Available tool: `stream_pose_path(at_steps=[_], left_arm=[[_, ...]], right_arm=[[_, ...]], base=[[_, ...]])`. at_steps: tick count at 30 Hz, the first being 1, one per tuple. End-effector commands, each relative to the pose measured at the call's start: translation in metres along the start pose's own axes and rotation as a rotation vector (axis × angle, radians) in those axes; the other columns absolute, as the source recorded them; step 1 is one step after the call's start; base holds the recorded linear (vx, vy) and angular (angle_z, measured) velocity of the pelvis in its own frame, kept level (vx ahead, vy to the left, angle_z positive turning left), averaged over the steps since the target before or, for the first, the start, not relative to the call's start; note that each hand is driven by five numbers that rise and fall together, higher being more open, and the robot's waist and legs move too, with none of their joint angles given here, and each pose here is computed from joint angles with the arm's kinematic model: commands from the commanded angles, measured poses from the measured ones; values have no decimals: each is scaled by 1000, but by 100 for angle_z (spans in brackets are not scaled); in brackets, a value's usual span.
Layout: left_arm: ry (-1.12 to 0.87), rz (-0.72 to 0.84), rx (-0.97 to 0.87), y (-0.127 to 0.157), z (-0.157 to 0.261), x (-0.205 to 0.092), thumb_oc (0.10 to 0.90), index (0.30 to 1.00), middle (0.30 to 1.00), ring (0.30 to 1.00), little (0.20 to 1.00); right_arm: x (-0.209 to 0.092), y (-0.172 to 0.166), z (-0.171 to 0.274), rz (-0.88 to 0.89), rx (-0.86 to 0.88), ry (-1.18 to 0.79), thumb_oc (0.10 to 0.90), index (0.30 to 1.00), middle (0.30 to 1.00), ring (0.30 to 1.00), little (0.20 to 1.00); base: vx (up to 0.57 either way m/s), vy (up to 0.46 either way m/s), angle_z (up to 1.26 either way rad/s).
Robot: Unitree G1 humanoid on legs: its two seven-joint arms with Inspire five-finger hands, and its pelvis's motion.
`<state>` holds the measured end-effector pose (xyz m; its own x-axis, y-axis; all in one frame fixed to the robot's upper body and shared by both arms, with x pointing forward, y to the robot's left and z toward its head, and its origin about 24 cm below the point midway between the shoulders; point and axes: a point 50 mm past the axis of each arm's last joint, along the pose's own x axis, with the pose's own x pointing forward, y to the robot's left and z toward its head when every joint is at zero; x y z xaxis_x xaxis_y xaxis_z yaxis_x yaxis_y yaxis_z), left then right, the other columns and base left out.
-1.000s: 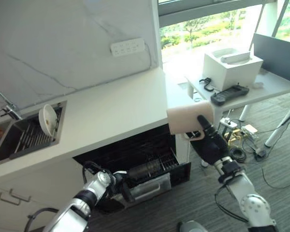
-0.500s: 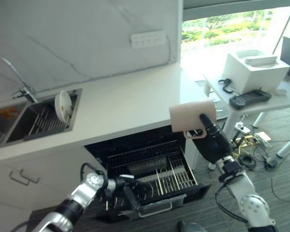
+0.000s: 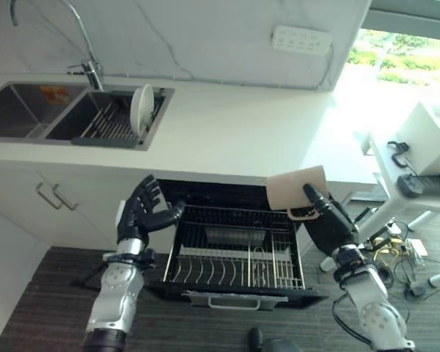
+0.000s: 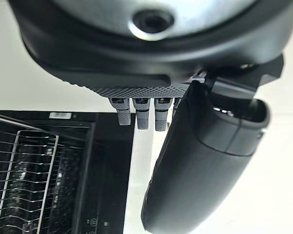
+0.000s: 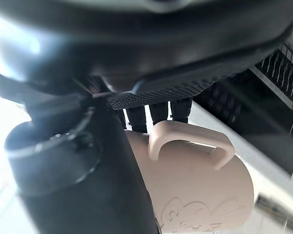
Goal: Place the dishes in the dishwasher.
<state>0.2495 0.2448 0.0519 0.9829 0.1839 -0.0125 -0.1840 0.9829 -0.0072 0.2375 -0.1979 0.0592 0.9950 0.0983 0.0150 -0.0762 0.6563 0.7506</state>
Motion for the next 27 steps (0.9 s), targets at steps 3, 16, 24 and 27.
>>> stream_pose_path(at_steps=[3,16,24,27], left_arm=[[-133,-150,88,-12,32,3,800,900,900,900,900],[266,-388,450,-21,-21,-6,800,900,900,900,900],[308,-411,501,-23,-22,-2,800,900,900,900,900],[301,-414,504,-26,-18,2,800,900,900,900,900]], right_arm=[[6,8,59,31,-117,-275,400,300,300,300,300],[13,-16,65,-130,-336,-213,400,300,300,300,300],[27,-29,72,-189,-631,-36,400,300,300,300,300],[35,-29,75,-202,-730,20,400,300,300,300,300]], base=[[30,-61,6],[-23,-44,2],[-2,-45,-2],[-4,-11,-1]])
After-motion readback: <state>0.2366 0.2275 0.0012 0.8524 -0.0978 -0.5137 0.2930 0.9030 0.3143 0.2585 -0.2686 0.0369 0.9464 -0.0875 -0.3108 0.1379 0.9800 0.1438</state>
